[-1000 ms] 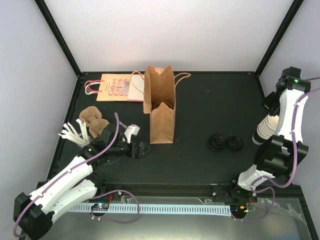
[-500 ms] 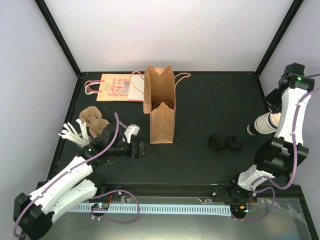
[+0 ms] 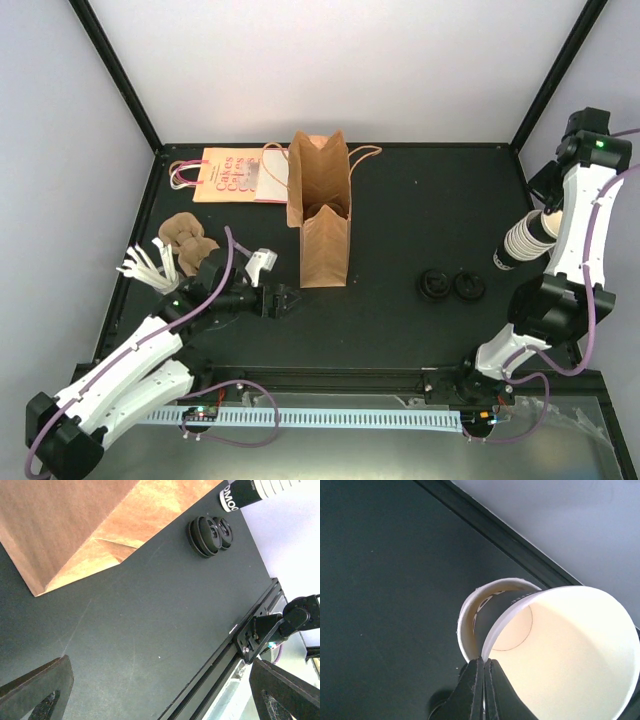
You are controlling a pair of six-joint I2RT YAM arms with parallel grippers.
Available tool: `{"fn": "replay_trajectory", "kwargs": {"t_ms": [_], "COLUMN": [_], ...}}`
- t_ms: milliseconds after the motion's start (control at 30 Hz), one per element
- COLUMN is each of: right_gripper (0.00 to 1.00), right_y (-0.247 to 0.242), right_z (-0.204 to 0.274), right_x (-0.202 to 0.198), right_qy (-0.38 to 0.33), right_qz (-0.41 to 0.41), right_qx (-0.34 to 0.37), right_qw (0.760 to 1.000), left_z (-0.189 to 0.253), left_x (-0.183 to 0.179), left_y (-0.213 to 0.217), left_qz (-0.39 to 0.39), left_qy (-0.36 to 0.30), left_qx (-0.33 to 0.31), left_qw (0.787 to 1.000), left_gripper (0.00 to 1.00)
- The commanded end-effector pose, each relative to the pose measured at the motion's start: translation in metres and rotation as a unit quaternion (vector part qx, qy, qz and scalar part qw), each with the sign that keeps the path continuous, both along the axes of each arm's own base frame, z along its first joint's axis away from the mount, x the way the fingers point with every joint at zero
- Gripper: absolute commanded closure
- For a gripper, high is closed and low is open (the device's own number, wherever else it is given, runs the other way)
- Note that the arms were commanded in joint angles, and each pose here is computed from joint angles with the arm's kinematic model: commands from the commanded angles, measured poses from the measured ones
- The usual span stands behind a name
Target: Pack the takeout coffee
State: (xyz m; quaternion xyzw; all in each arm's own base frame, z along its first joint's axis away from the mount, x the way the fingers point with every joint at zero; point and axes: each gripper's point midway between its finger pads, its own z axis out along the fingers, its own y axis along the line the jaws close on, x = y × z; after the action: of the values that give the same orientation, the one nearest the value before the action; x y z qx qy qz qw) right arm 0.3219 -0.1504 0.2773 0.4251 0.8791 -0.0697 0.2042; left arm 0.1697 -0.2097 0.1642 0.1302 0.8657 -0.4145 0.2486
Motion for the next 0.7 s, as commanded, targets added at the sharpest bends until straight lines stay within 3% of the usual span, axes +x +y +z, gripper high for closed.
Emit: {"fn": "replay_trajectory", "kwargs": {"t_ms": [0,400,667], "right_gripper": [0.98,0.98,0.96], "right_y": [0.008,0.027,0.035], "right_z": [0.005,0.05,0.12], "right_x": [0.006,0.009,-0.013], "right_qy": [0.007,-0.058,-0.155], "right_qz": [0.007,0.022,0.028], "right_qx": [0.001,-0.014,-0.064], "right_qw": [1.0,0.998,0.985], "left_z": [0.011,0.014,0.013], "left_x": [0.002,-0.001,-0.002], "left_y": [0.004,0.005,0.005], "left_qz": [0.011,0.008,0.007], "left_qy": [-0.02,-0.025,-0.022], "left_qx": [-0.003,-0.006,-0.008], "left_qw": [1.0,1.0,1.0], "left_gripper": [0.01,0.01,0.01]}}
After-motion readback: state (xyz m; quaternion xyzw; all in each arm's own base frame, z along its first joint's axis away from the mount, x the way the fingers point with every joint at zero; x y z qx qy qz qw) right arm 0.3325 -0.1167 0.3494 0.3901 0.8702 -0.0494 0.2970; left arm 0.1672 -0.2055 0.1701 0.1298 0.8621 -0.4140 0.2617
